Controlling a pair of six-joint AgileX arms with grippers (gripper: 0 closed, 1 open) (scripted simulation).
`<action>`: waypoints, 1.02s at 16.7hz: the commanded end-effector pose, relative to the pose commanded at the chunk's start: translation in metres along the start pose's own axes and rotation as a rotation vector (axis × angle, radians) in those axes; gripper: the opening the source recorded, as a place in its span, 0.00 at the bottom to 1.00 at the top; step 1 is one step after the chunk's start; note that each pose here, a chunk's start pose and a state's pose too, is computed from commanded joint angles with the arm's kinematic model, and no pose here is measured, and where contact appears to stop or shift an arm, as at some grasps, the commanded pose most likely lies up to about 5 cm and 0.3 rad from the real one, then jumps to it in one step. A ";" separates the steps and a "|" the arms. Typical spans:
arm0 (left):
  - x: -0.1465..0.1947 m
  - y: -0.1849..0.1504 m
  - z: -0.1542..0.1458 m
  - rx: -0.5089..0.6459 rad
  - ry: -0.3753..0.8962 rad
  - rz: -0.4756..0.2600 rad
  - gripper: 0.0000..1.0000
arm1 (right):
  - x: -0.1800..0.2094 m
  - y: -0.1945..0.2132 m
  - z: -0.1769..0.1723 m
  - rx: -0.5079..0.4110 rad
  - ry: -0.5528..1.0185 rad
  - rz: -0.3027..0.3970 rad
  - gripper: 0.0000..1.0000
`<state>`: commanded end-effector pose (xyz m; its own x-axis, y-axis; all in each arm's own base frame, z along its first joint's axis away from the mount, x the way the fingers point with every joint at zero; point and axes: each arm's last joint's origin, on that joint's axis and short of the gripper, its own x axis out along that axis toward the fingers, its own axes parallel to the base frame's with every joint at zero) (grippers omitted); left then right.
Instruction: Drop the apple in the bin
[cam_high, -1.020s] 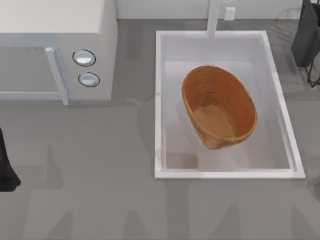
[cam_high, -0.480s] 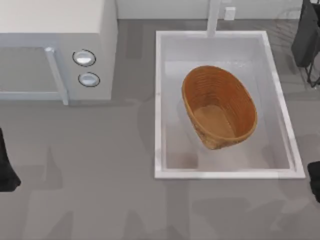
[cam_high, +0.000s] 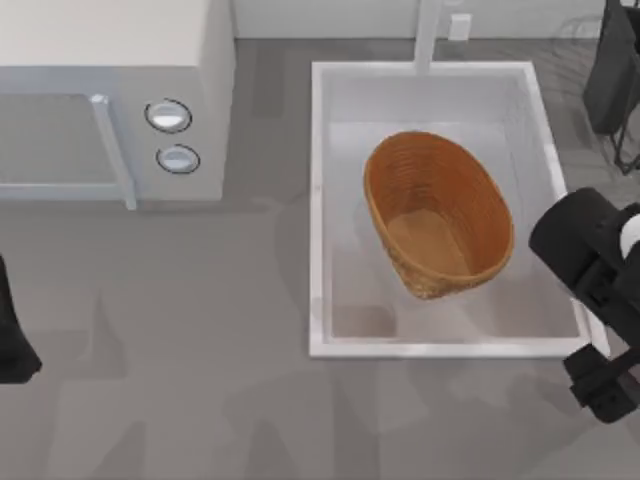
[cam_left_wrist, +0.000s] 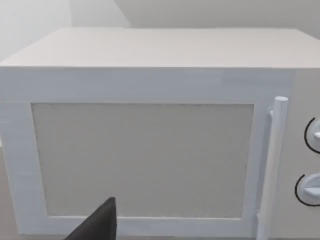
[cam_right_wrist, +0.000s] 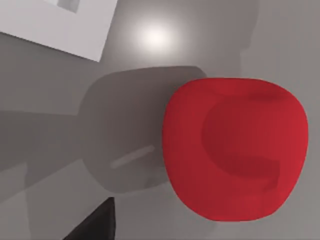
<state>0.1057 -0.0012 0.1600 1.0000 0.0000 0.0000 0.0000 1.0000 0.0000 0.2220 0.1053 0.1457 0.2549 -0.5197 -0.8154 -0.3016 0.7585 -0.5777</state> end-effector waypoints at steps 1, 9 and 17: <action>0.000 0.000 0.000 0.000 0.000 0.000 1.00 | 0.001 0.004 0.003 -0.022 0.015 -0.015 1.00; 0.000 0.000 0.000 0.000 0.000 0.000 1.00 | 0.006 0.007 0.005 -0.044 0.036 -0.029 1.00; 0.000 0.000 0.000 0.000 0.000 0.000 1.00 | 0.065 0.007 0.005 -0.044 0.028 -0.030 1.00</action>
<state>0.1057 -0.0012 0.1600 1.0000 0.0000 0.0000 0.0000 1.0000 0.0000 0.2408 0.0790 0.0893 0.2385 -0.5536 -0.7979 -0.3341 0.7247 -0.6027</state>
